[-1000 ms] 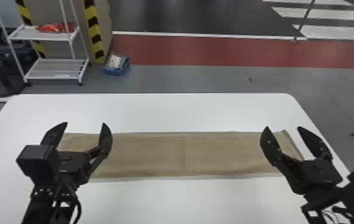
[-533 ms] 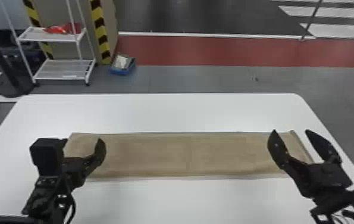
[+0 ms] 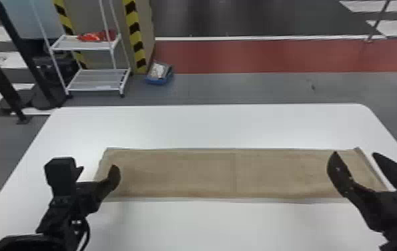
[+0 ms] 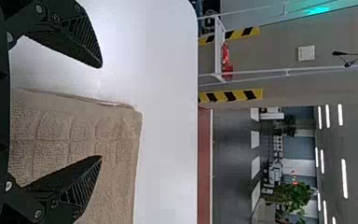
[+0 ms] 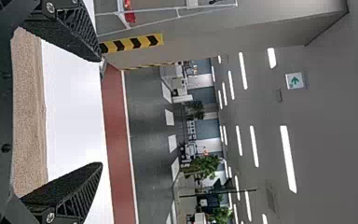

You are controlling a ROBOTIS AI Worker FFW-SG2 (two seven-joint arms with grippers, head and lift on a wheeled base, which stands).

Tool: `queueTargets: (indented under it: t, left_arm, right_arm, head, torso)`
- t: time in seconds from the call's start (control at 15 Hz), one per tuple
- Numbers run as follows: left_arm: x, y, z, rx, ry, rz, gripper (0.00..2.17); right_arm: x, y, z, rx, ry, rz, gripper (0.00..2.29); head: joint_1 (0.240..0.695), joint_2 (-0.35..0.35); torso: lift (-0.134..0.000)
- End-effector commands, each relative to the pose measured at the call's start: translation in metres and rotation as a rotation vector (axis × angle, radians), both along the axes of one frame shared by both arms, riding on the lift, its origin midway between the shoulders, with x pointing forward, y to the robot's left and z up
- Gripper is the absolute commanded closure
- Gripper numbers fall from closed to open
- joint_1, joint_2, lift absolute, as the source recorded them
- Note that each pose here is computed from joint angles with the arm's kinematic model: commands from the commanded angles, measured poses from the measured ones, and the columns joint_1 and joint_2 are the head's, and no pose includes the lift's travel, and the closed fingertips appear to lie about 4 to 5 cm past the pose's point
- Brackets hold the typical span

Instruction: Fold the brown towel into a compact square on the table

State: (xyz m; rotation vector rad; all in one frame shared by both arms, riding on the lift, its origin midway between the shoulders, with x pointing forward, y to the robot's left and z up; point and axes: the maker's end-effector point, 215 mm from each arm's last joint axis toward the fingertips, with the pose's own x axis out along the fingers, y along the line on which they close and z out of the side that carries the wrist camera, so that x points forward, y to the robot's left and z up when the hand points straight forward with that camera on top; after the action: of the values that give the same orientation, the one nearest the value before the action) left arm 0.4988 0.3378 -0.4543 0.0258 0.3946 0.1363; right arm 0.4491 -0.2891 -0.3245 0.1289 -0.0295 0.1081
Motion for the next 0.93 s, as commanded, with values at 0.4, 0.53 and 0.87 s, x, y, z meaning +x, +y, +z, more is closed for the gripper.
queueTargets:
  t: [0.4, 0.53, 0.87]
  left_arm:
    - [-0.009, -0.001, -0.039, -0.038, 0.175, -0.027, 0.60]
    - [-0.011, -0.003, -0.042, -0.043, 0.189, -0.034, 1.25]
    - [-0.004, -0.004, -0.019, -0.030, 0.135, -0.030, 2.01]
  right_arm:
    - [0.002, 0.002, -0.004, 0.002, 0.006, 0.010, 0.09]
    - [0.002, 0.001, -0.004, 0.007, 0.007, 0.009, 0.09]
    - [0.001, 0.000, -0.010, 0.019, 0.017, 0.007, 0.09]
  head:
    - [0.695, 0.063]
    - [0.695, 0.058]
    - [0.695, 0.055]
  torso:
    - [-0.114]
    - [-0.114]
    - [-0.114]
